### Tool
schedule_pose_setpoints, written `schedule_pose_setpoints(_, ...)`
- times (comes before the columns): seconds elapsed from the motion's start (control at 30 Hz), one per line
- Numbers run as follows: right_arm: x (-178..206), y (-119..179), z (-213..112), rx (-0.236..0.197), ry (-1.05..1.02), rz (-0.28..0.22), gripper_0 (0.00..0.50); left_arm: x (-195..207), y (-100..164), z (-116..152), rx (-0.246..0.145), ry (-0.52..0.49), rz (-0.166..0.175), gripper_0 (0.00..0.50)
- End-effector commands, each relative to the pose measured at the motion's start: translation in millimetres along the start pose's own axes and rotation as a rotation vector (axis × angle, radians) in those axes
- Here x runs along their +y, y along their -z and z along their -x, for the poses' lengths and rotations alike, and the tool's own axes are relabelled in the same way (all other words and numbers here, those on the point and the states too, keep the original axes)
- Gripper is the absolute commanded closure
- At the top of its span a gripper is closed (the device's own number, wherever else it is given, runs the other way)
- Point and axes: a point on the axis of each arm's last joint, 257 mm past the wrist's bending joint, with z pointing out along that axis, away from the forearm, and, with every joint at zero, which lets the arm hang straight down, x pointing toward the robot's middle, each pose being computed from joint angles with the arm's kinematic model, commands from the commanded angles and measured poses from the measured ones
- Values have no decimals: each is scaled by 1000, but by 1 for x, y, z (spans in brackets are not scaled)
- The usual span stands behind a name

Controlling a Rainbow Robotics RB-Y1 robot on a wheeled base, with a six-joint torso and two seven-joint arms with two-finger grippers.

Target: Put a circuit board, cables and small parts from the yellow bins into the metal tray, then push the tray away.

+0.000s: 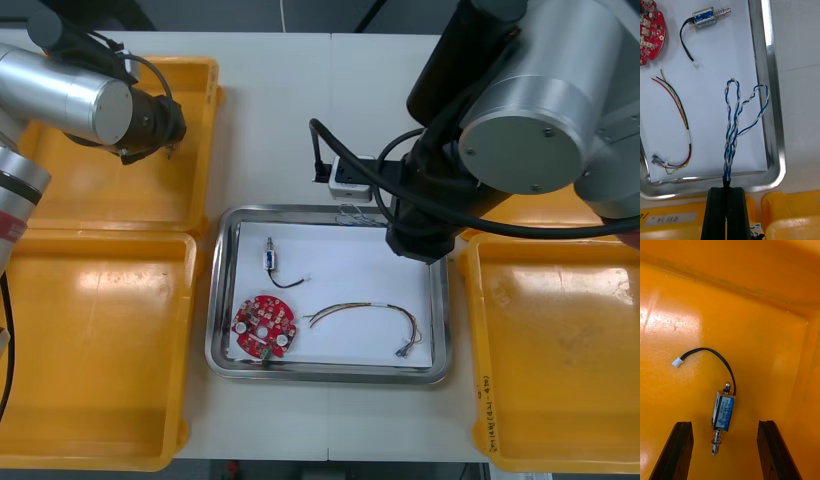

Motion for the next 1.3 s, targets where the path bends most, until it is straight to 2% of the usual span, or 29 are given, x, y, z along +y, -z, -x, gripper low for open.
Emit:
schedule_pose_setpoints(0.03,3,-14,35,-43,93,8,500,-30,5,21,-53,-110,-40,0)
schedule_pose_setpoints(0.4,6,-61,30,17,153,-55,500,-28,-11,13,-63,-126,-35,0)
schedule_pose_setpoints(0.5,6,-75,31,10,151,-58,500,-27,-13,12,-65,-135,-25,0)
schedule_pose_setpoints(0.67,7,-93,27,2,129,-49,500,-24,-24,9,-83,-144,-26,0)
schedule_pose_setpoints(0.87,6,-107,7,50,105,-27,500,-23,-27,9,-91,-149,-21,0)
schedule_pose_setpoints(0.9,7,-108,7,51,106,-26,500,-23,-27,10,-92,-151,-22,148)
schedule_pose_setpoints(0.93,7,-108,6,52,106,-27,500,-23,-27,10,-92,-151,-22,406)
schedule_pose_setpoints(0.97,7,-108,6,52,106,-27,500,-24,-27,9,-92,-149,-23,497)
schedule_pose_setpoints(1.3,8,-114,1,53,96,-28,499,-21,-23,18,-101,-105,-35,500)
